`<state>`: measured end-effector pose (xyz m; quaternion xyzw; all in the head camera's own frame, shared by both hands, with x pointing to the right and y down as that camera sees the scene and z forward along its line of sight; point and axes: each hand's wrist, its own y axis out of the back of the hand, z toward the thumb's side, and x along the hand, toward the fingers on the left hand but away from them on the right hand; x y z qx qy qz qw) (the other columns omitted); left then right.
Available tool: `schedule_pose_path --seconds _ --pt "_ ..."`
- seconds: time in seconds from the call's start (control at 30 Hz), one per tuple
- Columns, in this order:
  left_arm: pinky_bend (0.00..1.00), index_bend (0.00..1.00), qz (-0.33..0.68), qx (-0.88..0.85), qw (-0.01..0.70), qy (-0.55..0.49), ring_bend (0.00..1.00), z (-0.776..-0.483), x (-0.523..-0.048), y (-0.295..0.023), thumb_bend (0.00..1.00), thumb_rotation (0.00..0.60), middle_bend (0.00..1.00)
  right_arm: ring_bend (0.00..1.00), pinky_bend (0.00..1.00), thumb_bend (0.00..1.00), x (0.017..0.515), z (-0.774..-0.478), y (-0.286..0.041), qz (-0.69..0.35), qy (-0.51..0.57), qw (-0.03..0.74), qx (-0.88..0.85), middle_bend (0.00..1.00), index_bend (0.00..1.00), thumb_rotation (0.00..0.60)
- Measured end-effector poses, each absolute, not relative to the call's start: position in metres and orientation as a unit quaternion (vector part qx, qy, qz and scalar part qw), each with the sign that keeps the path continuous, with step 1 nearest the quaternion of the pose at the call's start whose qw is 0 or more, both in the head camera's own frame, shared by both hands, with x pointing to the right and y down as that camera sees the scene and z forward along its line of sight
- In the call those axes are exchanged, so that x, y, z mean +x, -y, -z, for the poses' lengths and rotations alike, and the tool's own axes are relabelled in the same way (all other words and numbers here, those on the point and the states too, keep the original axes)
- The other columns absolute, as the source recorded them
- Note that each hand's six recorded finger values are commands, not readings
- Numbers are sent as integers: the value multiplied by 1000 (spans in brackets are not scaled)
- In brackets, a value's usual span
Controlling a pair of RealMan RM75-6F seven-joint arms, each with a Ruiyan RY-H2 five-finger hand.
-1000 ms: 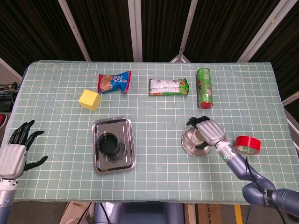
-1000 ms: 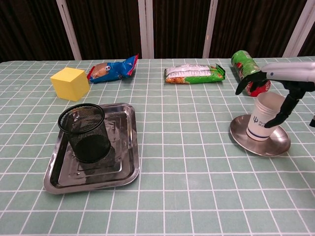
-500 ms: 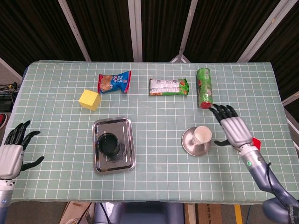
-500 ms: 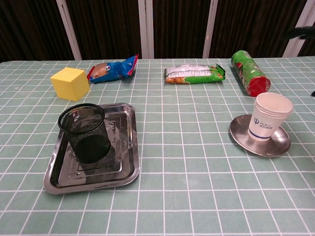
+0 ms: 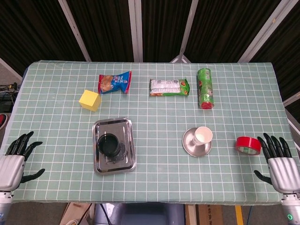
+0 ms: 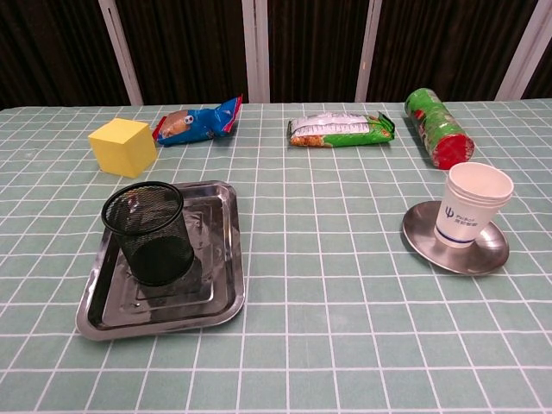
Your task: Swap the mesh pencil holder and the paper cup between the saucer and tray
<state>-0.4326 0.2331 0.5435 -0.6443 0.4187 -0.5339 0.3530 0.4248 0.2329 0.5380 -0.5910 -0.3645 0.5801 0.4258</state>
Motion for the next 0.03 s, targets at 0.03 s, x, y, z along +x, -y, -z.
schedule_pose_path --seconds 0.03 --pt "95 230 532 -645 353 -420 0 -543 -433 -233 66 600 0 0 0 0 423 -538 -234 -577 363 428 -593 0 17 600"
